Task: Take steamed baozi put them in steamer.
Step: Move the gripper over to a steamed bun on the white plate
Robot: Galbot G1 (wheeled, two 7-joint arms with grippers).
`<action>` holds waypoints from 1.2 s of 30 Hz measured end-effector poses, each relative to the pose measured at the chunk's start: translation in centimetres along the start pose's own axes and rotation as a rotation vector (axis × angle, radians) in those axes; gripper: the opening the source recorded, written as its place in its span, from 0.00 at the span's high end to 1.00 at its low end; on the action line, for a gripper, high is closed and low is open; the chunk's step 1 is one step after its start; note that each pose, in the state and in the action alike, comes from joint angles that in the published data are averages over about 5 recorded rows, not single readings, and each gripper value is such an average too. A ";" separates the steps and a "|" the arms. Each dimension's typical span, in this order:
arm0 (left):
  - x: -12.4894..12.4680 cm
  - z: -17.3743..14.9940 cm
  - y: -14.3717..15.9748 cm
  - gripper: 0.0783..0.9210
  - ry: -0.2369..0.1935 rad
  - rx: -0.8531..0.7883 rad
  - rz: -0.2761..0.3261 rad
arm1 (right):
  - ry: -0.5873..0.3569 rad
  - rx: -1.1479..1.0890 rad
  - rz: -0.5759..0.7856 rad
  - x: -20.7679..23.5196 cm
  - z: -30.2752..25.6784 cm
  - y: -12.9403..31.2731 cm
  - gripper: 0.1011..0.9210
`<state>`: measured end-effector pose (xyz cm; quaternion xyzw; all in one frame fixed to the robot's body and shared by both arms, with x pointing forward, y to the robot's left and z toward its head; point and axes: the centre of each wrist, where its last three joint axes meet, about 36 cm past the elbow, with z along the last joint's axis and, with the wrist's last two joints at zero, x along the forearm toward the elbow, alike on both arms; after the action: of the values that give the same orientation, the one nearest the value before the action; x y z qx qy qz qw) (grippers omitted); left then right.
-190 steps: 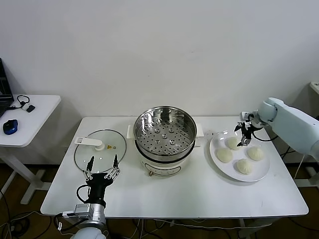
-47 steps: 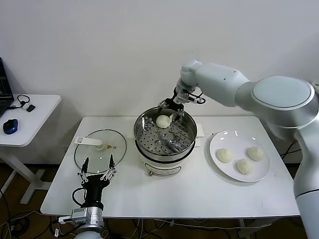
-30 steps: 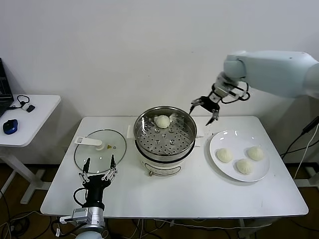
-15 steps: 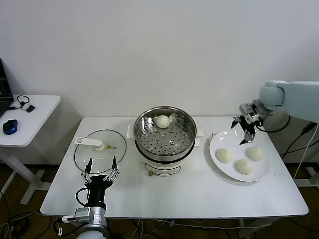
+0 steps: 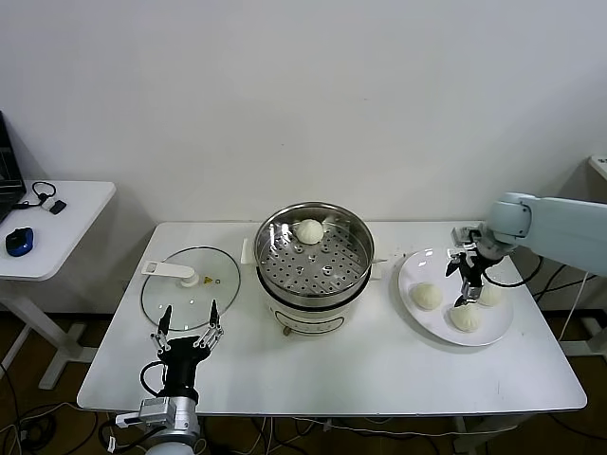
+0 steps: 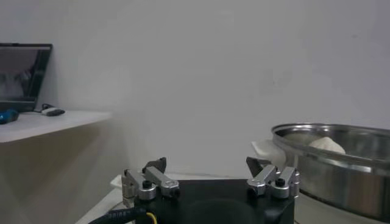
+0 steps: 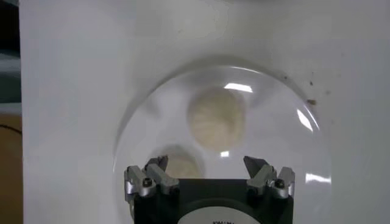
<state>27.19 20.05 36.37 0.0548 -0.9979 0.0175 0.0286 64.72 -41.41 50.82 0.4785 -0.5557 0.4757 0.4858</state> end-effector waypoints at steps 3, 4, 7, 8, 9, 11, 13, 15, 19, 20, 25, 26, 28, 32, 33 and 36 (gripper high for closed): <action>0.0 0.1 0.1 0.12 0.000 -0.001 -0.003 | -0.013 -0.003 -0.004 -1.3 -0.4 -0.4 0.12; 0.0 0.1 0.1 0.12 0.000 -0.001 -0.003 | -0.018 -0.004 -0.004 -1.6 -0.6 -0.6 0.12; 0.0 0.1 0.1 0.12 -0.001 -0.001 -0.004 | -0.031 -0.004 -0.003 -2.4 -1.0 -1.0 0.12; 0.0 0.1 0.1 0.12 -0.001 -0.001 -0.004 | -0.034 -0.004 -0.003 -2.6 -1.1 -1.2 0.12; 0.0 0.1 0.1 0.12 -0.001 -0.001 -0.004 | -0.036 -0.004 -0.004 -2.8 -1.2 -1.3 0.12; 0.0 0.1 0.1 0.12 -0.001 -0.002 -0.004 | -0.039 -0.003 -0.008 -3.2 -1.4 -1.4 0.12; 0.1 0.1 0.1 0.12 -0.001 -0.002 -0.004 | -0.040 -0.002 -0.012 -3.6 -1.6 -1.6 0.12; 0.1 0.1 0.1 0.12 -0.001 -0.002 -0.004 | -0.042 0.000 -0.016 -3.9 -1.9 -1.7 0.12; 0.1 0.0 0.1 0.12 -0.003 -0.003 -0.004 | -0.043 0.000 -0.018 -4.5 -2.1 -1.9 0.12; 0.1 0.0 0.1 0.12 -0.004 -0.003 -0.004 | -0.042 0.000 -0.018 -4.6 -2.1 -1.9 0.12; 0.1 -0.1 0.2 0.12 -0.007 -0.003 -0.005 | -0.036 0.002 -0.021 -4.8 -2.2 -2.1 0.12; 0.1 -0.1 0.2 0.12 -0.008 -0.002 -0.005 | -0.035 0.002 -0.021 -4.8 -2.3 -2.2 0.12; 0.1 -0.2 0.2 0.12 -0.009 -0.002 -0.006 | -0.034 0.002 -0.022 -4.9 -2.4 -2.2 0.13; 0.0 -0.2 0.2 0.12 -0.011 -0.001 -0.006 | -0.031 0.004 -0.025 -5.2 -2.6 -2.3 0.24; 0.0 -0.2 0.2 0.12 -0.011 -0.001 -0.006 | -0.029 0.006 -0.026 -5.2 -2.6 -2.3 0.28; 0.0 -0.2 0.2 0.12 -0.011 -0.001 -0.006 | -0.026 0.009 -0.027 -5.2 -2.8 -2.4 0.36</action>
<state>27.18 20.27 36.59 0.0580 -0.9979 0.0165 0.0230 67.73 -38.48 45.98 0.4944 -0.5533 0.4652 0.4828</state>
